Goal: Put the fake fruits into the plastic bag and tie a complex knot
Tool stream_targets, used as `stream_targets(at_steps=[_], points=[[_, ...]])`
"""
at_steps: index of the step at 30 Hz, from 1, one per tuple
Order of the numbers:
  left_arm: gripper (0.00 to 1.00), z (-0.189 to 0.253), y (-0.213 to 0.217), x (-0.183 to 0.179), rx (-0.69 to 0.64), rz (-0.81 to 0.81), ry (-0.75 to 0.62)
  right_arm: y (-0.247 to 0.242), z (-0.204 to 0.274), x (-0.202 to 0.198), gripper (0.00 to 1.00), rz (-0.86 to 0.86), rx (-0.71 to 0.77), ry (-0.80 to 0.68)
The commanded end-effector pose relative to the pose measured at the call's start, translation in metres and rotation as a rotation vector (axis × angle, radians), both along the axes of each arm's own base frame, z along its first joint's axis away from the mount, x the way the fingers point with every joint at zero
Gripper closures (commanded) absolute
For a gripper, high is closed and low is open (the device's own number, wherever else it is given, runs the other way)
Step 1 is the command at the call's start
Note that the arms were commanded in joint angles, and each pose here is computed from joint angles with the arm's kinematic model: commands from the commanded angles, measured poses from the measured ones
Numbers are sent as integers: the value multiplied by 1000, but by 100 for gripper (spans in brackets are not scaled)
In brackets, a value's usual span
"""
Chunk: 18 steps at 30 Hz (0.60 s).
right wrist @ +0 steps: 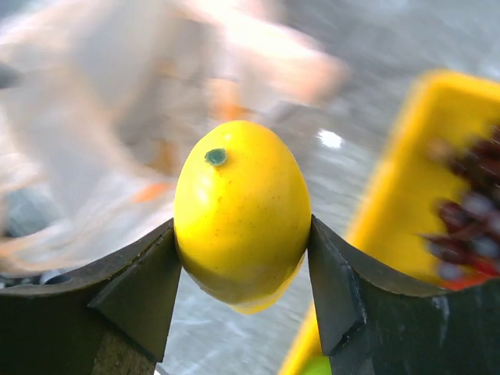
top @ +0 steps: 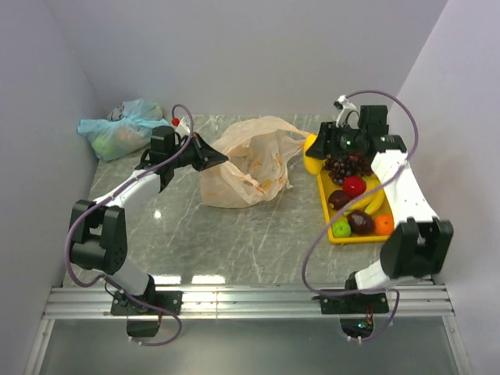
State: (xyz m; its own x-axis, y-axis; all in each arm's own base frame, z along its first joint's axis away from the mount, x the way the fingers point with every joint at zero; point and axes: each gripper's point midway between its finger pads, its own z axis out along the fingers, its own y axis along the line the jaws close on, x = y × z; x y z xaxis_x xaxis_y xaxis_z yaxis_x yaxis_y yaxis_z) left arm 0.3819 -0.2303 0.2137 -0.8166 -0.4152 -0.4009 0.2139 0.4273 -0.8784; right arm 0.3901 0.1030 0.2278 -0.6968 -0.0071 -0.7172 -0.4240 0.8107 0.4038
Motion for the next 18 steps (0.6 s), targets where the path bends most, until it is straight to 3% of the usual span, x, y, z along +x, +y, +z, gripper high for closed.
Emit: stream_targets(at_steps=[1, 6, 9, 13, 16, 17, 18], points=[[100, 29, -6, -4, -55, -18, -58, 43, 29, -18, 97, 72, 158, -88], [100, 31, -10, -6, -70, -33, -52, 113, 12, -33, 100, 261, 146, -17], [100, 31, -15, -9, -69, -48, -56, 143, -17, -21, 100, 295, 110, 17], [100, 23, -19, -17, -82, -70, -32, 160, -22, 15, 100, 192, 91, -51], [100, 22, -20, -24, -109, -75, -7, 166, -9, 39, 86, 133, 94, -143], [100, 23, -19, -25, -112, -72, -5, 173, -4, 38, 59, 160, 93, -156], [100, 24, -19, -26, -114, -69, -8, 177, -14, 37, 45, 185, 76, -131]])
